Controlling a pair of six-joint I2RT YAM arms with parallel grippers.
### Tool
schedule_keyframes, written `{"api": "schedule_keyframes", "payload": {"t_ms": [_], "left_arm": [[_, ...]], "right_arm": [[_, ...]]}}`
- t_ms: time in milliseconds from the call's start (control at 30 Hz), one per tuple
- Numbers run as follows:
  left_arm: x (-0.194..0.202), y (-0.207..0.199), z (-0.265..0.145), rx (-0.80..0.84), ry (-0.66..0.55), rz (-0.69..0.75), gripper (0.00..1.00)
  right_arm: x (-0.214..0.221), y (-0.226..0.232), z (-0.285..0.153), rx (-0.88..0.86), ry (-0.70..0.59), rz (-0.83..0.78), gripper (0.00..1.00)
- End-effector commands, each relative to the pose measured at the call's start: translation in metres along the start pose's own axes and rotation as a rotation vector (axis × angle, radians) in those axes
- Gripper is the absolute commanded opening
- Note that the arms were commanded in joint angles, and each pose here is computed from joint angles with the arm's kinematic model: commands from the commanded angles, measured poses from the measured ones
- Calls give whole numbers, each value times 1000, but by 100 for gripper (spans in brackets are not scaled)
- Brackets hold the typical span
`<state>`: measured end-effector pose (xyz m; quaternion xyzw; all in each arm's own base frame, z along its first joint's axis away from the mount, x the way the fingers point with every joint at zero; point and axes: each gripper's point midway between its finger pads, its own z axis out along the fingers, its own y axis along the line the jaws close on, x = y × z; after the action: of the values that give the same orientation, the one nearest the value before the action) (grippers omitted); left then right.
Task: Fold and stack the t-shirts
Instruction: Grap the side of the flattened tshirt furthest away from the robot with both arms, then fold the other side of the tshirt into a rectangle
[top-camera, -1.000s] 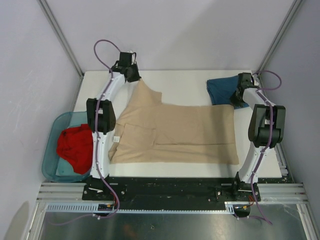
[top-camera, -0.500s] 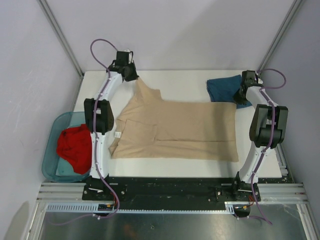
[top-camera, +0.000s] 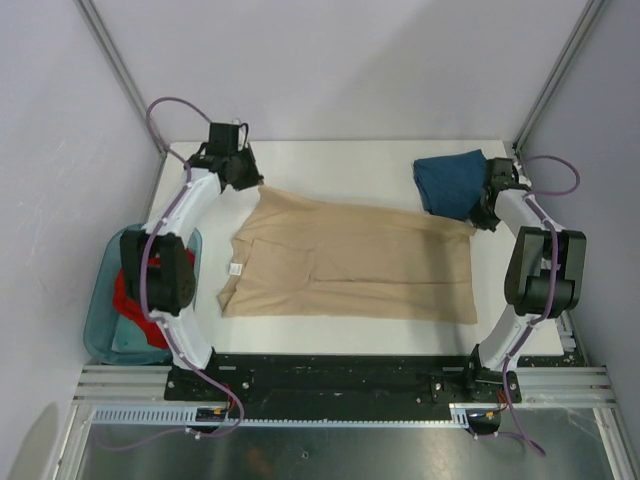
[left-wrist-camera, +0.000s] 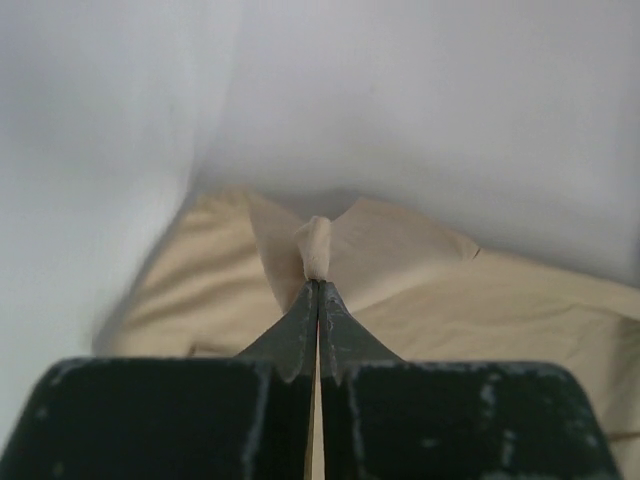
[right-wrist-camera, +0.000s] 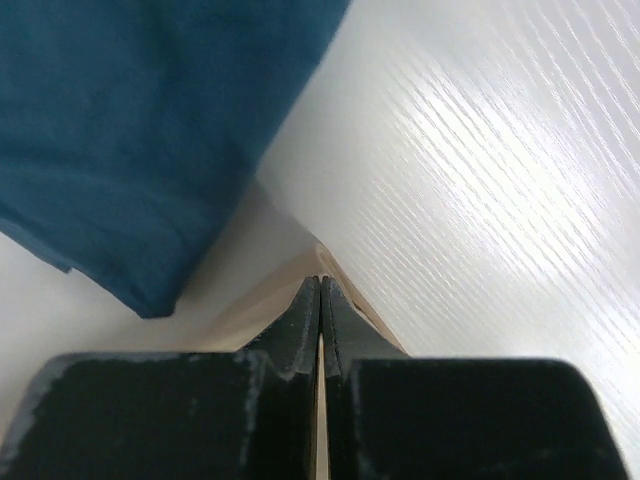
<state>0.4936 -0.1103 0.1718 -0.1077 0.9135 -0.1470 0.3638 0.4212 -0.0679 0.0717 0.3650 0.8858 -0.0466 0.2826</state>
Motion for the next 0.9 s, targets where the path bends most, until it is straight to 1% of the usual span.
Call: {"api": "schedule_keyframes", "payload": {"t_ms": [0,233,333,433,567,733,867], "left_arm": [[25,12,-37,-42,-18,-49,0],[85,44,-72,-113,19,-75,0],[110,57,-79,-142,40,-95,0],[123,66,-78,-166,60,-95,0],[123,64,-79,-154,62,-92,0],[108,58,-92,-134,8,-73,0],[106,56,-102,-122,-13,-70,0]], "right_arm": [[-4,-20,-24,46,-55,55,0],[27,-40,-37,67,-27,88,0],[46,-51,-34,92,2,93,0],[61,-58,-29,109,28,96,0],[65,-60,-27,110,39,97,0],[59,-60,-39,96,15,105,0],[59,-60,-48,80,11,108,0]]}}
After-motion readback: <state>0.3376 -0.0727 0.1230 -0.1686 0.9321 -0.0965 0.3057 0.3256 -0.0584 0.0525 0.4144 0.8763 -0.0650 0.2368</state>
